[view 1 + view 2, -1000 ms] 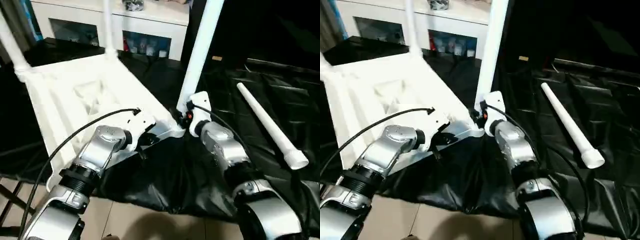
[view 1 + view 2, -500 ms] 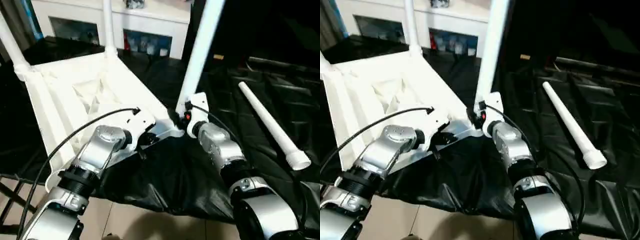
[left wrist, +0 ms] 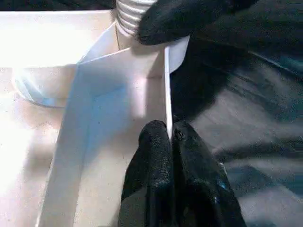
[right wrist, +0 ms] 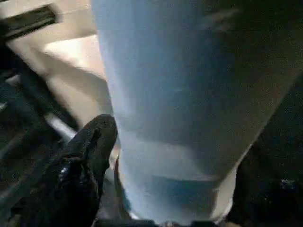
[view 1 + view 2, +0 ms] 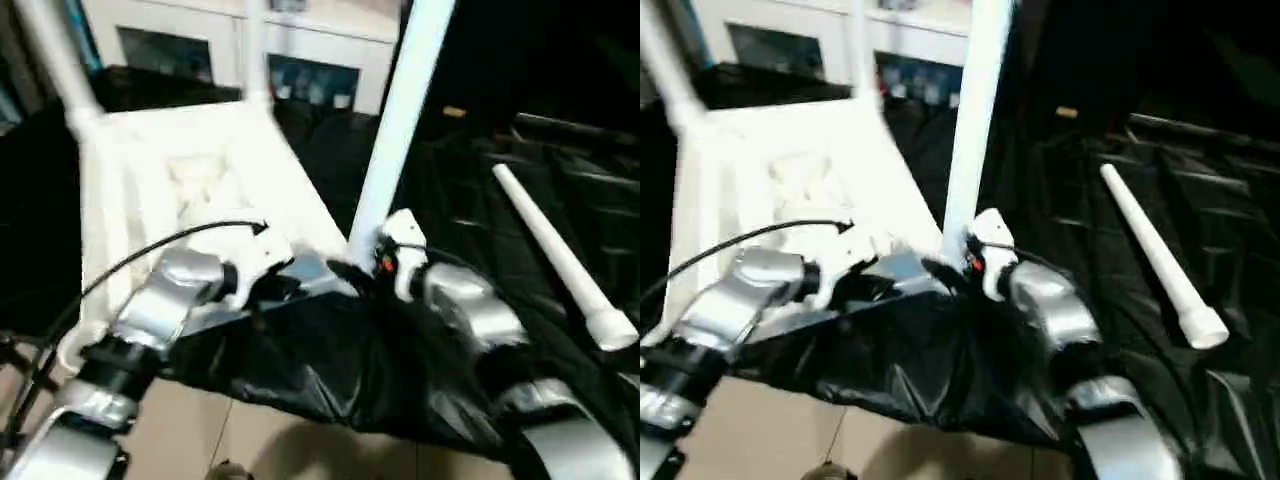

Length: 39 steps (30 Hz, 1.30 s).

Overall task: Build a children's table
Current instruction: Insert table leg to table base, then rotate leg to tighten

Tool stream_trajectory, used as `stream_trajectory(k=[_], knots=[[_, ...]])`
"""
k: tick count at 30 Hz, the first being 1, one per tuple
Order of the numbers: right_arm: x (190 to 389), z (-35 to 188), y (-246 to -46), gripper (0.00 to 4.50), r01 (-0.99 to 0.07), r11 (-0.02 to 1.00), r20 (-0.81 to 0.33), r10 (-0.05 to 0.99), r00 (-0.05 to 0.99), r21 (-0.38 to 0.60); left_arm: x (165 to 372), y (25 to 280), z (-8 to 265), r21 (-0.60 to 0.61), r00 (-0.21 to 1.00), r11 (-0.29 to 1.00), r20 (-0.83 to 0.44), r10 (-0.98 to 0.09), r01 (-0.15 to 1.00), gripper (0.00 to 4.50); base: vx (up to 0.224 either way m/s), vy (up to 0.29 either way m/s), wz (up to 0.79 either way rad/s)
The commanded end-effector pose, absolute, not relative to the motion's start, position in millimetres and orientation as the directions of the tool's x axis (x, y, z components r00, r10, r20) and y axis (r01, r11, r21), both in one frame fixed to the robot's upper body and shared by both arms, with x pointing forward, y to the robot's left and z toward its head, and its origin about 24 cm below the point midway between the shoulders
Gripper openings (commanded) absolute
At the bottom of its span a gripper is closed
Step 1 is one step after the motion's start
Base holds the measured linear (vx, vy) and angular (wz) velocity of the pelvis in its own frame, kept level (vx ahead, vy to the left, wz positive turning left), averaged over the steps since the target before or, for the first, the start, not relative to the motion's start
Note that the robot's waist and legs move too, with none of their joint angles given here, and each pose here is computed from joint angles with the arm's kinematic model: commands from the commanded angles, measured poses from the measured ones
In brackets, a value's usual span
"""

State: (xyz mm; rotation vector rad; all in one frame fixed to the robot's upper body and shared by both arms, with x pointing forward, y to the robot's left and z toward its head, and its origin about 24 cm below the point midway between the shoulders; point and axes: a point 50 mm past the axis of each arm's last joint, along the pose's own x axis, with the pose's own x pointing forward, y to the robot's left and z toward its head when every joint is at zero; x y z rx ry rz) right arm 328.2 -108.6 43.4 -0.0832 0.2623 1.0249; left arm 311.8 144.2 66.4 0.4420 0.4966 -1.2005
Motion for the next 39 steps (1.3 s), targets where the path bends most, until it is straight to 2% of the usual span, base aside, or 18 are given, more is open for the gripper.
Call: stream_trajectory(k=[1, 6, 7, 9, 11, 15, 16, 21, 23, 24, 25, 26, 27, 30, 36, 39], knots=[[318.4, 46.6, -101.0, 3.57, -0.923, 0.382, -0.252, 0.899, 0.359, 0.051, 307.9, 125.9, 76.0, 0.078, 0.189, 0.174, -0.524, -0.831, 0.982, 0.0, 0.0, 0.0, 0.0], [302.6, 40.2, -106.4, 3.57, -0.971, 0.234, -0.316, 0.926, 0.207, 0.051, 301.9, 130.0, 72.4, 0.051, 0.109, 0.097, -0.531, -0.84, 0.994, 0.0, 0.0, 0.0, 0.0], [300.7, 39.4, -106.7, 3.42, -0.975, 0.214, -0.325, 0.928, 0.185, 0.055, 300.6, 130.5, 71.7, 0.044, 0.093, 0.083, -0.534, -0.84, 0.996, 0.0, 0.0, 0.0, 0.0], [299.2, 39.3, -106.7, 3.42, -0.979, 0.196, -0.33, 0.929, 0.168, 0.055, 299.5, 131.1, 70.9, 0.037, 0.08, 0.071, -0.538, -0.839, 0.997, 0.0, 0.0, 0.0, 0.0], [297.6, 39.9, -106.4, 3.14, -0.982, 0.178, -0.329, 0.932, 0.148, 0.062, 298.2, 131.6, 70.0, 0.031, 0.061, 0.052, -0.544, -0.837, 0.998, 0.0, 0.0, 0.0, 0.0], [294.6, 39.8, -106.0, 2.99, -0.985, 0.154, -0.333, 0.935, 0.12, 0.076, 296.2, 132.7, 68.7, 0.022, 0.037, 0.03, -0.548, -0.836, 0.999, 0.0, 0.0, 0.0, 0.0], [293.9, 39.9, -105.8, 2.83, -0.985, 0.153, -0.331, 0.936, 0.119, 0.079, 296.4, 133.9, 68.1, 0.023, 0.037, 0.029, -0.552, -0.833, 0.999, 0.0, 0.0, 0.0, 0.0], [291.9, 37.8, -104.5, 2.76, -0.98, 0.167, -0.311, 0.942, 0.125, 0.111, 297.6, 135.0, 66.7, 0.013, 0.048, 0.049, -0.546, -0.836, 0.999, 0.0, 0.0, 0.0, 0.0], [292.5, 36.2, -103.7, 2.75, -0.974, 0.194, -0.3, 0.942, 0.15, 0.121, 299.7, 134.0, 66.7, 0.016, 0.074, 0.078, -0.539, -0.839, 0.997, 0.0, 0.0, 0.0, 0.0], [295.8, 34.1, -102.5, 2.75, -0.958, 0.256, -0.288, 0.934, 0.211, 0.127, 303.8, 132.4, 66.0, 0.024, 0.122, 0.129, -0.539, -0.834, 0.991, 0.0, 0.0, 0.0, 0.0], [304.8, 29.8, -99.8, 2.75, -0.908, 0.396, -0.275, 0.896, 0.35, 0.135, 311.6, 129.4, 64.2, 0.048, 0.208, 0.218, -0.549, -0.81, 0.975, 0.0, 0.0, 0.0, 0.0], [306.5, 28.9, -99.3, 2.75, -0.895, 0.423, -0.273, 0.885, 0.376, 0.138, 313.0, 128.6, 64.0, 0.053, 0.223, 0.233, -0.55, -0.805, 0.971, 0.0, 0.0, 0.0, 0.0], [312.9, 25.5, -96.9, 2.74, -0.839, 0.522, -0.267, 0.84, 0.473, 0.152, 317.6, 123.8, 63.9, 0.059, 0.271, 0.285, -0.54, -0.797, 0.957, 0.0, 0.0, 0.0, 0.0], [321.2, 19.5, -90.4, 2.74, -0.735, 0.655, -0.273, 0.75, 0.602, 0.177, 325.0, 110.8, 65.8, 0.057, 0.339, 0.362, -0.51, -0.791, 0.931, 0.0, 0.0, 0.0, 0.0], [324.2, 13.9, -74.4, 2.74, -0.66, 0.723, -0.287, 0.688, 0.666, 0.203, 329.2, 92.7, 63.9, 0.049, 0.385, 0.415, -0.484, -0.785, 0.908, 0.0, 0.0, 0.0, 0.0], [323.9, 13.4, -57.7, 2.74, -0.641, 0.746, -0.281, 0.664, 0.693, 0.18, 326.0, 76.3, 57.4, 0.047, 0.388, 0.419, -0.481, -0.786, 0.907, 0.0, 0.0, 0.0, 0.0]])
